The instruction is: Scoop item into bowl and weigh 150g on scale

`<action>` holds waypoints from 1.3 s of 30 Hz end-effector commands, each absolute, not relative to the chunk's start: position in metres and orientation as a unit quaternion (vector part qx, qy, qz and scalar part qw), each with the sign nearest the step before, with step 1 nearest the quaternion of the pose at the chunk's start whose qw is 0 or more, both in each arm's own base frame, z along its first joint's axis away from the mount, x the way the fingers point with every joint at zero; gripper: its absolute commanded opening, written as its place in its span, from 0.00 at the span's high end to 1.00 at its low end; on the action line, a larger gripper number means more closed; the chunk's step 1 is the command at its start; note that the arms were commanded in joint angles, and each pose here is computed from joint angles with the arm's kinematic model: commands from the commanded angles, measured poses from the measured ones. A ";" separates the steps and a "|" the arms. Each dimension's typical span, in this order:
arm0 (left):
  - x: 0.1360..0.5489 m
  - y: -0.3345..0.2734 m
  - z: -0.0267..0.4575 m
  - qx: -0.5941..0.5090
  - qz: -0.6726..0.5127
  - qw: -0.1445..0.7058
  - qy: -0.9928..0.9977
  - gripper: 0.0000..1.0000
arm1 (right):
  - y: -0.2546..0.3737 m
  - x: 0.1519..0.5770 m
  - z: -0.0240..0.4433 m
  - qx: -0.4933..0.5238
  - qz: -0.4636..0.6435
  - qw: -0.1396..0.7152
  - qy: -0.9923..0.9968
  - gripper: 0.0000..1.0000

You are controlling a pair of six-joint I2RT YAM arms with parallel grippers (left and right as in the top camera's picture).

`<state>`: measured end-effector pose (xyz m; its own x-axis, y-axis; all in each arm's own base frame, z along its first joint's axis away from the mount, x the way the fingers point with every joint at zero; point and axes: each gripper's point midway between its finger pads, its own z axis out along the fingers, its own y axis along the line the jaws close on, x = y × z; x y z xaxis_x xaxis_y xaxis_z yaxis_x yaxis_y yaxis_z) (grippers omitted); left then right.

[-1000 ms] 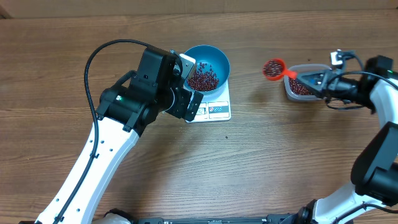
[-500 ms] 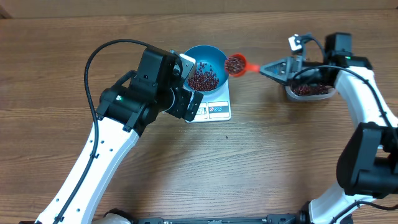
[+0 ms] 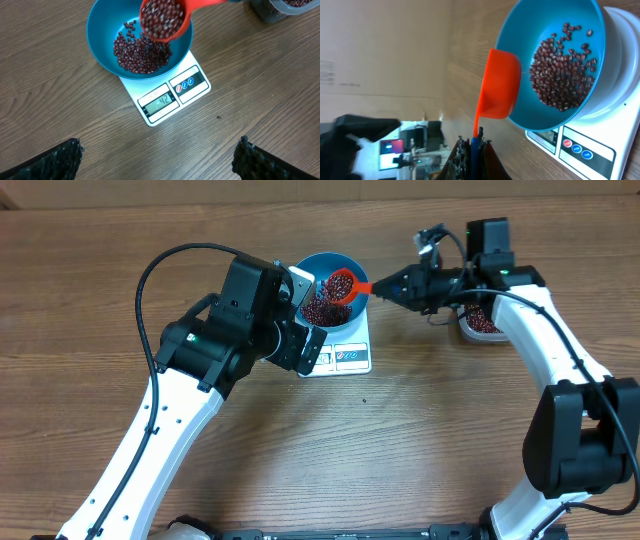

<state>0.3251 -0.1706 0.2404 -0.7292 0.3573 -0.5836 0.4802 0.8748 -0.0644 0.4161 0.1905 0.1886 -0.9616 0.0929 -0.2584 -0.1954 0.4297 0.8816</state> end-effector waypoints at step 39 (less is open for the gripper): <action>0.327 -0.172 0.242 0.236 -0.110 0.291 0.921 0.00 | 0.192 0.434 0.183 -0.052 0.369 0.190 0.908 0.96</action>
<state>0.3251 -0.1706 0.2404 -0.7292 0.3573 -0.5836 0.4802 0.8748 -0.0644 0.4262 0.1887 0.1707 -0.9457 0.0777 -0.3155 -0.1645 0.7227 0.6713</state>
